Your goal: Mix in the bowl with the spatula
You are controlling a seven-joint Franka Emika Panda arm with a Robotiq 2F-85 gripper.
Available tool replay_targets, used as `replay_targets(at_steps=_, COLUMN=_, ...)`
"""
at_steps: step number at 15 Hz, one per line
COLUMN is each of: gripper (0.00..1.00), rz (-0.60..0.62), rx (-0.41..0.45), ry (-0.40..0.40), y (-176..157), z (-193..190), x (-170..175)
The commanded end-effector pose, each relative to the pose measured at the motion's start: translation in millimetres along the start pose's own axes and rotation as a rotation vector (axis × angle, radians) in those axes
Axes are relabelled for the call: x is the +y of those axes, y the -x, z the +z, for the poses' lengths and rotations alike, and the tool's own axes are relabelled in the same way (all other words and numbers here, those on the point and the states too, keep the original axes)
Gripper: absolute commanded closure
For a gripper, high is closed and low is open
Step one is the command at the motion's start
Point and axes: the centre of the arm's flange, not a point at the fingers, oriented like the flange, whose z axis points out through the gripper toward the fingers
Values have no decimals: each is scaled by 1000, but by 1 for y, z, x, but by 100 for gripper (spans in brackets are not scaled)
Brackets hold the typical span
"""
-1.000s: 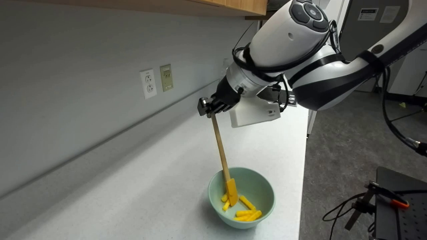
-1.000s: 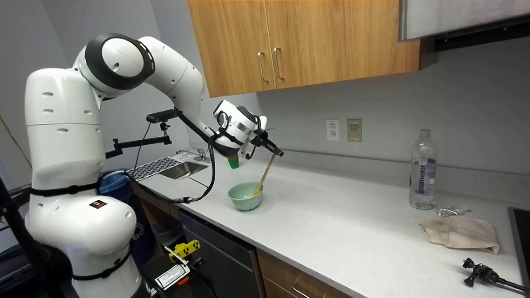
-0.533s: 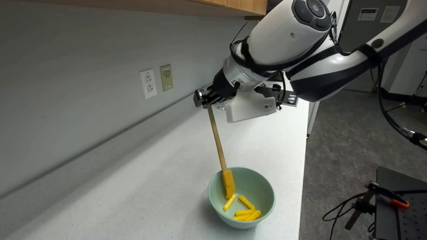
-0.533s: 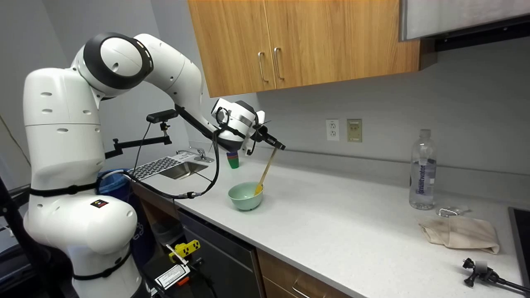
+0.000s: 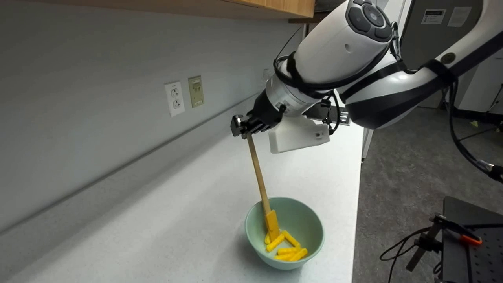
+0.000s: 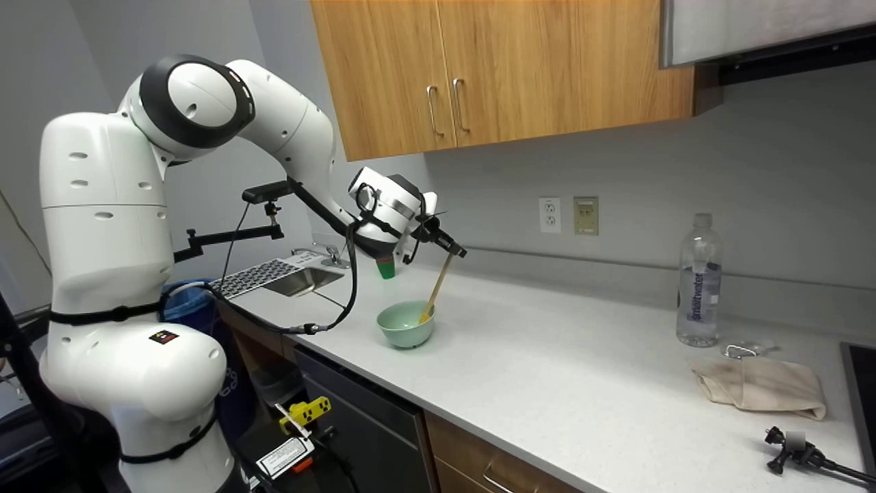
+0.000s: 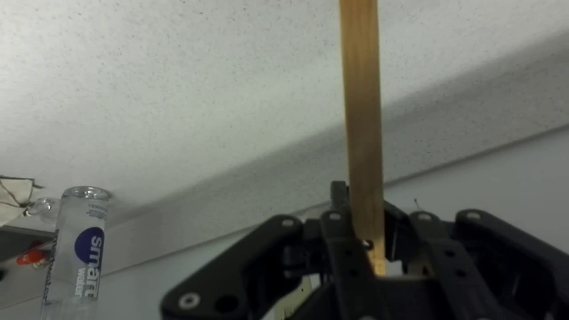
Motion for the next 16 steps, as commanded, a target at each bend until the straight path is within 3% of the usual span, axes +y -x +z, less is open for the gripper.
replay_targets(at_steps=1, gripper=98, rz=28, rx=-50, ry=-24, y=-6, z=-3, x=11)
replay_targets(at_steps=8, gripper=98, rz=44, rx=-55, ry=-10, y=-10, z=4, x=24)
replay_targets(at_steps=16, gripper=98, rz=120, rx=-145, ry=-41, y=-14, z=7, x=29)
